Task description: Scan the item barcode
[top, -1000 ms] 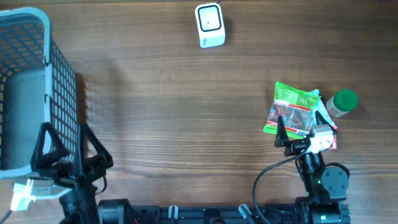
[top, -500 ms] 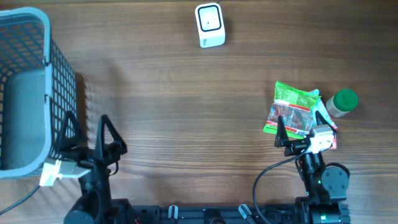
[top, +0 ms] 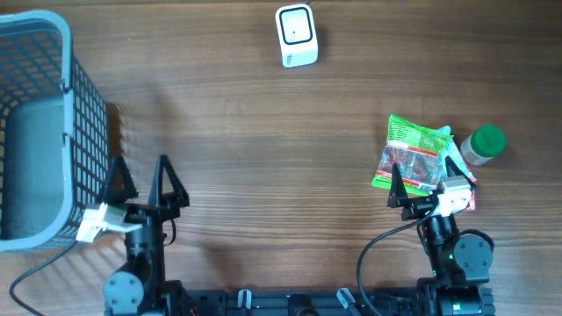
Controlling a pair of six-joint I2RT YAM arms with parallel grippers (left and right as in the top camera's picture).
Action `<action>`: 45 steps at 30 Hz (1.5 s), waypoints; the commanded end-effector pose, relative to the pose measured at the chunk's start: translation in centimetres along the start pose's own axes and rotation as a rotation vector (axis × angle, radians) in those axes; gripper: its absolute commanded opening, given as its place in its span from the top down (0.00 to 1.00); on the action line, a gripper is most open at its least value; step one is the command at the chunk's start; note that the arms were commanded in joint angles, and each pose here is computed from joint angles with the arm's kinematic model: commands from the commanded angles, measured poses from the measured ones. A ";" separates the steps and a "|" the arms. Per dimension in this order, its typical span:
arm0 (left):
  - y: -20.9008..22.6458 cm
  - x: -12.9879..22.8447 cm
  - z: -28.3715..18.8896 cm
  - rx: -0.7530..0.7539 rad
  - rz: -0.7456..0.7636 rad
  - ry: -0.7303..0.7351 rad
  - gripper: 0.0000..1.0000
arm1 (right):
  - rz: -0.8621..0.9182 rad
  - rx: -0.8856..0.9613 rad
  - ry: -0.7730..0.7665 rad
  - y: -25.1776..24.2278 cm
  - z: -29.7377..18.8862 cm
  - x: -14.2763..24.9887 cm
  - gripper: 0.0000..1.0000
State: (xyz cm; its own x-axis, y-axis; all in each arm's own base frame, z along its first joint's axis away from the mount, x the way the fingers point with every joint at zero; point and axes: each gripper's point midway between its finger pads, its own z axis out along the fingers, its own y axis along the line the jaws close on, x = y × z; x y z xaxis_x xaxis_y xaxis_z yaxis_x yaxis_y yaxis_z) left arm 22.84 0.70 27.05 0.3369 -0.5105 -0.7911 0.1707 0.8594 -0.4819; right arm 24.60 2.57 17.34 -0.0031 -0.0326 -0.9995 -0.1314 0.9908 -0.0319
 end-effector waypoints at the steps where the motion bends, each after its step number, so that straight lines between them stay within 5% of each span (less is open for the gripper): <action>1: 0.5 1.7 -0.1 -0.008 -0.005 0.064 0.00 | -0.019 -0.009 -0.014 0.1 -0.1 -0.3 0.00; 7: 3.3 6.4 -1.1 -0.119 0.019 0.259 0.00 | -0.019 -0.009 -0.014 0.1 -0.1 -0.3 0.00; 13: 4.4 10.3 -2.7 -0.095 0.259 0.457 0.00 | -0.019 -0.009 -0.014 0.1 -0.1 -0.3 0.00; 23: 3.8 10.5 -2.7 -0.004 0.483 0.474 0.00 | -0.019 -0.009 -0.014 0.1 -0.1 -0.3 0.00; 45: 3.8 10.4 -2.7 -0.005 0.481 0.471 0.00 | -0.018 -0.009 -0.014 0.1 -0.1 -0.3 0.00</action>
State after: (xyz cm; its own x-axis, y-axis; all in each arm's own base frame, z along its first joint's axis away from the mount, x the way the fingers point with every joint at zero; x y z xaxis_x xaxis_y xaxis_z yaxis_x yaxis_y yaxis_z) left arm 24.62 -1.02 15.96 -0.0682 -0.0469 -0.9966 0.0707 0.9962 -0.0517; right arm 24.59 2.57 17.38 -0.0020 -0.0326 -0.9995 -0.1314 0.9908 -0.0320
